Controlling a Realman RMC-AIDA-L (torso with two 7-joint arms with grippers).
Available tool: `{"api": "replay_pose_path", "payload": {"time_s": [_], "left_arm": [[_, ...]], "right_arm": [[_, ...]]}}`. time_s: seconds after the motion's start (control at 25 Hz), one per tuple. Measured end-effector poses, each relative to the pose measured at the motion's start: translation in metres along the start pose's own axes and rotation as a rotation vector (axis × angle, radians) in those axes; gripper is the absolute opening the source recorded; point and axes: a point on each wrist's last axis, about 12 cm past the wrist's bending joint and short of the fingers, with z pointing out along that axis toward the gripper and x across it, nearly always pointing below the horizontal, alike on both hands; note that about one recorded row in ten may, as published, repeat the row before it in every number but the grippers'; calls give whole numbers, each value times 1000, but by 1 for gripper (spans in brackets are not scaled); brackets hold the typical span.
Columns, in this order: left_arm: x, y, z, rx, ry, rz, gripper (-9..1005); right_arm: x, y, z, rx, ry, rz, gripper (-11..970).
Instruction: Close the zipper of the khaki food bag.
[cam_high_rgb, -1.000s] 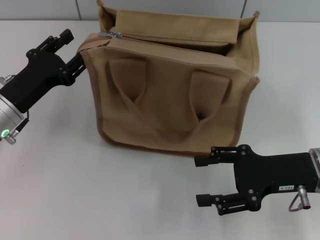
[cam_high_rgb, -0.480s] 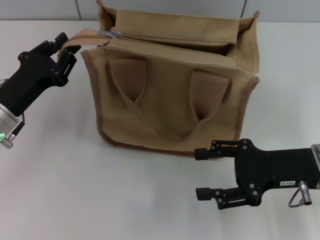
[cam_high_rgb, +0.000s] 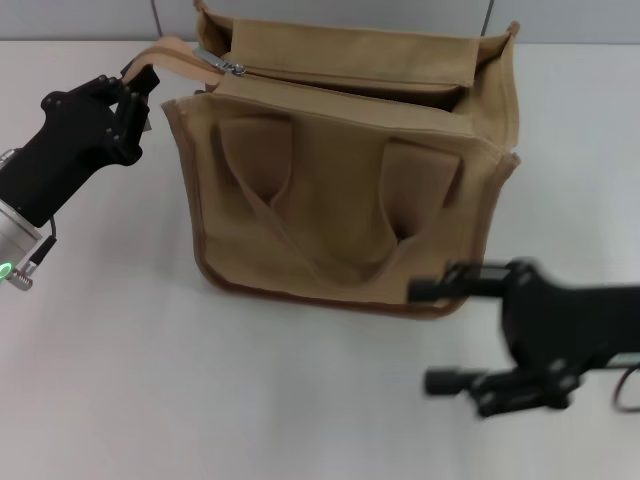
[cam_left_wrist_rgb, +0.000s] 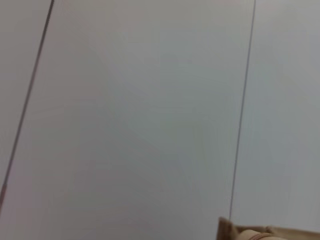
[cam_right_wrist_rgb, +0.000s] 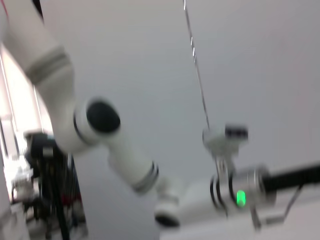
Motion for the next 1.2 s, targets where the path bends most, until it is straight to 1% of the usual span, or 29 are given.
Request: {"api": "replay_pose_path", "payload": {"time_s": [0.04,0.12,0.24,0.36,0.48,0.6,0.64,0.68,0.72,0.84,0.92,1.04,1.2], "left_arm": [[-1,-1,0,6,-6,-1,32],[-1,-2,0,10,-10,-2,28],[0,-5,3,22,-23,-23,22],[0,-6,3,26,-27,-24,22],[0,-7,5,30,-31,-28,22],[0,-10,6,39,-40,-40,22],[0,-10,7,40,-43,-42,22],[0,-10,8,42,-44,-43,22],[0,-11,9,42,-47,-45,22],[-1,-10,10,37,-58,-48,22],[-3,-9,12,26,-72,-53,23],[-5,-8,13,1,-99,-63,23],[-7,-5,14,-18,-116,-64,23]], "right_arm": [[-7,0,-5,8,-27,3,785],[-19,-6,-12,37,-52,32,785],[-43,-25,-12,83,-44,114,785],[-69,-44,-5,110,0,169,785],[-93,-62,5,162,53,220,785],[-115,-79,17,215,112,260,785],[-125,-89,26,241,140,271,785],[-125,-89,26,241,140,271,785],[-128,-94,32,253,158,277,785],[-135,-105,54,274,199,269,785],[-137,-112,70,291,227,241,785],[-143,-119,90,302,259,202,785],[-147,-125,109,300,270,193,785]]}}
